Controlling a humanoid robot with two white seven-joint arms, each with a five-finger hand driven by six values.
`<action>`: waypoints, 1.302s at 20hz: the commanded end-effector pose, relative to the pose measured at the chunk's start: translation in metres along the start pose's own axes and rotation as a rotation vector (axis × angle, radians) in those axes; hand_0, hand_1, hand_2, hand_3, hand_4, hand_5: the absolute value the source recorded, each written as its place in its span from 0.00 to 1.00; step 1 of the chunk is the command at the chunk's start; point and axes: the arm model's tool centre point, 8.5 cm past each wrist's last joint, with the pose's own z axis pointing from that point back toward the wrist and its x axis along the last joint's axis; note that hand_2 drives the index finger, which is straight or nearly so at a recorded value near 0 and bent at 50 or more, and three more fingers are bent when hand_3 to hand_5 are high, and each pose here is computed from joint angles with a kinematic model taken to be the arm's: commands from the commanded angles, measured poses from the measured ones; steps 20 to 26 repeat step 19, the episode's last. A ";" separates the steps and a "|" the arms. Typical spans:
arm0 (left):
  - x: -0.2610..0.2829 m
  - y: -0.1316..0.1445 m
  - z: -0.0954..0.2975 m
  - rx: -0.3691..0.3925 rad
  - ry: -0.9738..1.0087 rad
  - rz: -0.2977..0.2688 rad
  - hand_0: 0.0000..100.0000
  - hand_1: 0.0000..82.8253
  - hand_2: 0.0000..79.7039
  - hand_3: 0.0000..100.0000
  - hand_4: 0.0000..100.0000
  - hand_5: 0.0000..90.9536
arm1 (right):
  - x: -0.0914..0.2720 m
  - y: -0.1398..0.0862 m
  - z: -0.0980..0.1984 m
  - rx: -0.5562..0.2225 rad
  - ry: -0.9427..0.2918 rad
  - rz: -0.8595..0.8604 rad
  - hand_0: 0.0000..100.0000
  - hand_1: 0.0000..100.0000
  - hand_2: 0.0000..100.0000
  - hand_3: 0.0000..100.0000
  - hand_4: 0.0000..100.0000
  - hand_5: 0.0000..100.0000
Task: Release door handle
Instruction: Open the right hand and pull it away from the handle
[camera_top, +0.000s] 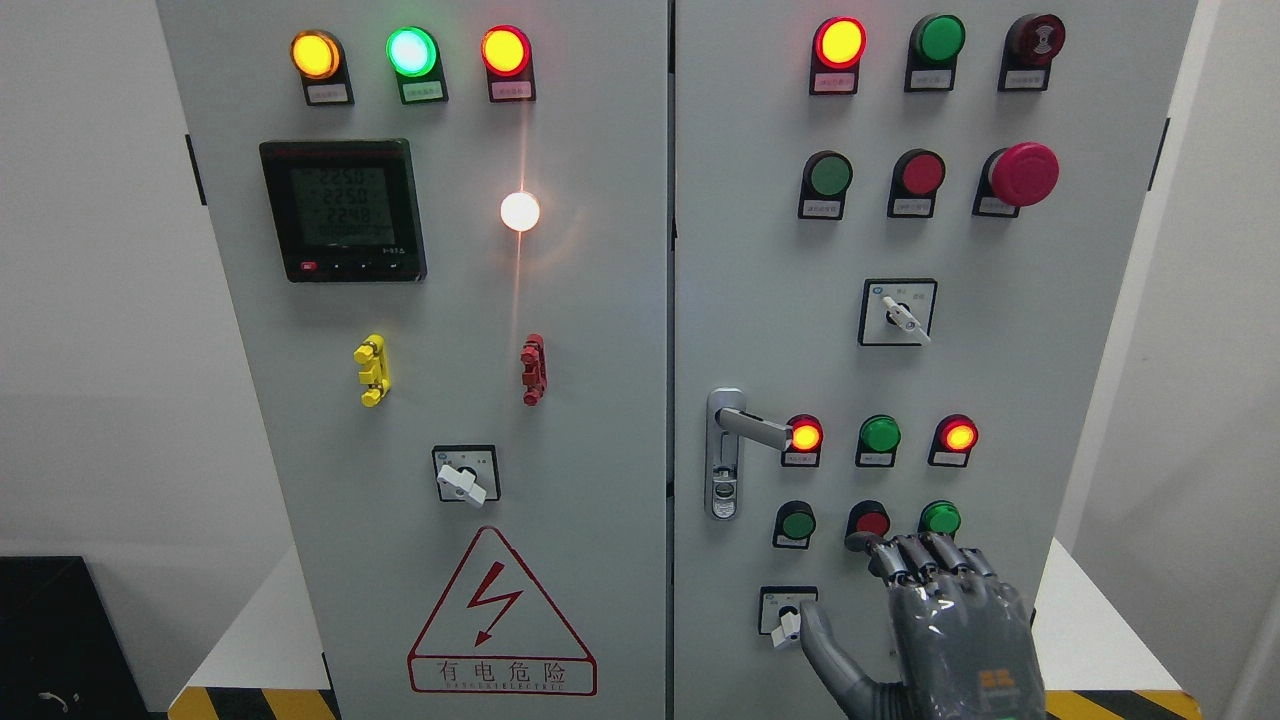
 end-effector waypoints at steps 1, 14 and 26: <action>-0.012 0.000 0.001 -0.001 0.018 0.004 0.12 0.67 0.00 0.00 0.00 0.00 | -0.023 -0.026 0.006 -0.078 -0.007 -0.086 0.45 0.17 0.00 0.05 0.06 0.07; -0.012 0.000 0.001 -0.001 0.019 0.003 0.12 0.67 0.00 0.00 0.00 0.00 | -0.031 -0.036 0.014 -0.150 -0.065 -0.140 0.42 0.15 0.02 0.07 0.09 0.08; -0.012 0.000 0.001 -0.001 0.018 0.003 0.12 0.67 0.00 0.00 0.00 0.00 | -0.032 -0.033 0.018 -0.140 -0.059 -0.143 0.41 0.17 0.03 0.08 0.11 0.09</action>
